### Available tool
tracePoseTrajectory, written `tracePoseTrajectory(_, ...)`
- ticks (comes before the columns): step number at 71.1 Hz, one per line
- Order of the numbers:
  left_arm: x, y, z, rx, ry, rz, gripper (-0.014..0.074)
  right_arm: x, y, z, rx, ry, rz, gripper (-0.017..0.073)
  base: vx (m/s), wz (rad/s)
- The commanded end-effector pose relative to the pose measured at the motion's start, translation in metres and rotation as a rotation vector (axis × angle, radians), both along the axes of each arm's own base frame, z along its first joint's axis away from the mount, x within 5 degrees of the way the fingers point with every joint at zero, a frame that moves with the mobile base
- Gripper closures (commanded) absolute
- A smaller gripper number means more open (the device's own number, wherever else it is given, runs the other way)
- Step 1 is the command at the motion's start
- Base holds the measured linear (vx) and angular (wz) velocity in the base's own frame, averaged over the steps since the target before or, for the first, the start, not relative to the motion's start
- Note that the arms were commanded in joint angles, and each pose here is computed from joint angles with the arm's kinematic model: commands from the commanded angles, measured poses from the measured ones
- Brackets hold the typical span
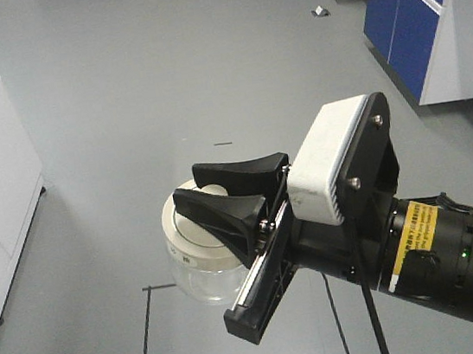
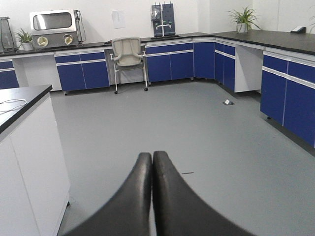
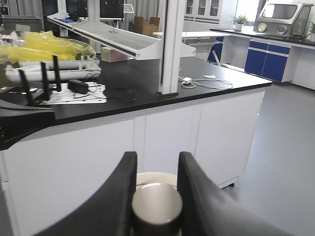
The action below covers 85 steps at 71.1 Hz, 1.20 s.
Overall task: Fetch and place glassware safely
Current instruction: 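Hold the jar in the right gripper while the base turns away, then keep holding the jar while driving toward the blue-cabinet bench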
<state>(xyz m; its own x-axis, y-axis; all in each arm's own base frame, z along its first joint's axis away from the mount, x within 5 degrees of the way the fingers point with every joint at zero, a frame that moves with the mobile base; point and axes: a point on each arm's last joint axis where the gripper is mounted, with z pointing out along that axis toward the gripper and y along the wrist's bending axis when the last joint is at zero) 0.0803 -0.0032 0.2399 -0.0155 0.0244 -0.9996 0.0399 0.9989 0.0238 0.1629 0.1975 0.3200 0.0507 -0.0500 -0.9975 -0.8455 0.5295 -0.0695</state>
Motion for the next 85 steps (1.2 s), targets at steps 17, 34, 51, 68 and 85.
tracePoseTrajectory(17,0.0005,-0.0005,0.0158,-0.016,-0.091,-0.006,0.0601,-0.0056,-0.0017,0.0252,0.118,-0.079,0.034,0.0563,0.5,0.06)
tracePoseTrajectory(34,0.0005,-0.0005,0.0158,-0.016,-0.091,-0.006,0.0601,-0.0056,-0.0017,0.0252,0.118,-0.079,0.034,0.0563,0.53,0.1)
tracePoseTrajectory(51,0.0005,-0.0005,0.0158,-0.016,-0.091,-0.006,0.0601,-0.0056,-0.0017,0.0252,0.117,-0.078,0.034,0.0563,0.54,0.05)
tracePoseTrajectory(68,0.0005,-0.0005,0.0158,-0.016,-0.091,-0.006,0.0601,-0.0056,-0.0017,0.0252,0.117,-0.078,0.034,0.0563,0.54,-0.07)
tracePoseTrajectory(85,0.0005,-0.0005,0.0158,-0.016,-0.091,-0.006,0.0601,-0.0056,-0.0017,0.0252,0.117,-0.078,0.034,0.0563,0.54,-0.09)
